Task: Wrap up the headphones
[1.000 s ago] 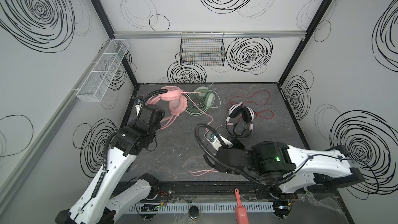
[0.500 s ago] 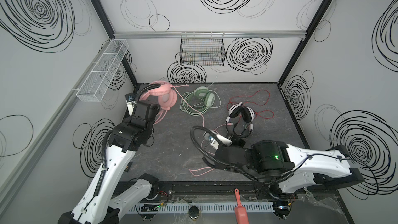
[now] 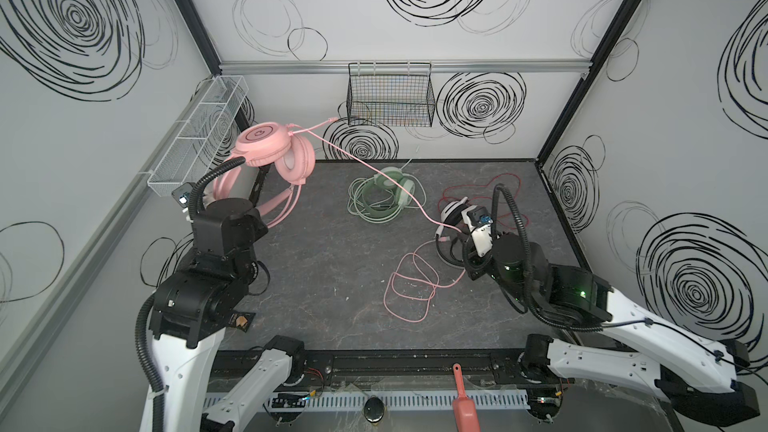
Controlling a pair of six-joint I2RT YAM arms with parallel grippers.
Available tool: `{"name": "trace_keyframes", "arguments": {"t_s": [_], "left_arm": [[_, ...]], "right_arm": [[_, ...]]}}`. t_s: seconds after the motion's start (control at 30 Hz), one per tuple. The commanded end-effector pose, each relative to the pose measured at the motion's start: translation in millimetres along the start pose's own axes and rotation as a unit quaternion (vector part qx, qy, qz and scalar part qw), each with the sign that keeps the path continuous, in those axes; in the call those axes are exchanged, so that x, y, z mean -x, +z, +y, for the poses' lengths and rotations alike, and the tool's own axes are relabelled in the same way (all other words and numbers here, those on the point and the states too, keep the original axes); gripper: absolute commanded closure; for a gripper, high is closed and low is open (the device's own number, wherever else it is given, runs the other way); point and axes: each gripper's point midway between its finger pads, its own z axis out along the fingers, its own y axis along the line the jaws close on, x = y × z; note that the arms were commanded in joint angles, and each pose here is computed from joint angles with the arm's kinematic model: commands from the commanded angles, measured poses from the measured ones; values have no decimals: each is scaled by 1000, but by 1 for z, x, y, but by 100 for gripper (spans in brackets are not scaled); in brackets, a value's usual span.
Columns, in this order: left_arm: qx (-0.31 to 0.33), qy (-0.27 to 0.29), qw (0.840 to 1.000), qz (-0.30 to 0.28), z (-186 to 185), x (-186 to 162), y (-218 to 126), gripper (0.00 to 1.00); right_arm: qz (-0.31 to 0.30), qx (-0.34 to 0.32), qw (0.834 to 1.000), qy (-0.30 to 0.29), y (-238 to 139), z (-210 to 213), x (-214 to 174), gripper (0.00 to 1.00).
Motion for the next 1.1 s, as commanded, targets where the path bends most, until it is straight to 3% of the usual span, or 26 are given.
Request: {"name": "trace_keyframes", "arguments": {"t_s": [0.0,0.1,0.2,0.37,0.57,0.7,0.8,0.87,0.9,1.0,1.07], "left_arm": [[-53,-61,997,-20,-15,21,-13,100],[-65,-58,996,-10,-19,18,-14,100],[-72,-53,996,-2,-22,14,-12,100],[-91,-46,995,8,-34,12,-10,100],[-123,-59,991,10,-49,21,-13,100],[-127,-67,990,-1,-53,30,-15,100],[-127,-70,989,-4,-54,32,-14,100],[-125,-72,990,-5,-55,33,-12,100],[-123,-72,990,-6,-55,33,-11,100],[-121,-73,990,-6,-56,34,-10,100],[-124,-77,989,-7,-57,35,-11,100]], "right_arm": [[-108,-55,992,28,15,-21,32,67],[-154,-73,985,38,30,-31,34,60],[-157,-67,985,41,48,-33,30,58],[-149,80,985,12,56,21,9,46],[-122,164,978,26,70,65,-50,27],[-45,164,979,113,97,93,-78,27],[52,172,969,168,124,135,-100,30],[124,199,957,171,139,176,-107,34],[130,204,958,154,142,191,-107,34],[65,217,969,94,139,228,-89,28],[-11,263,961,85,132,244,-71,25]]}}
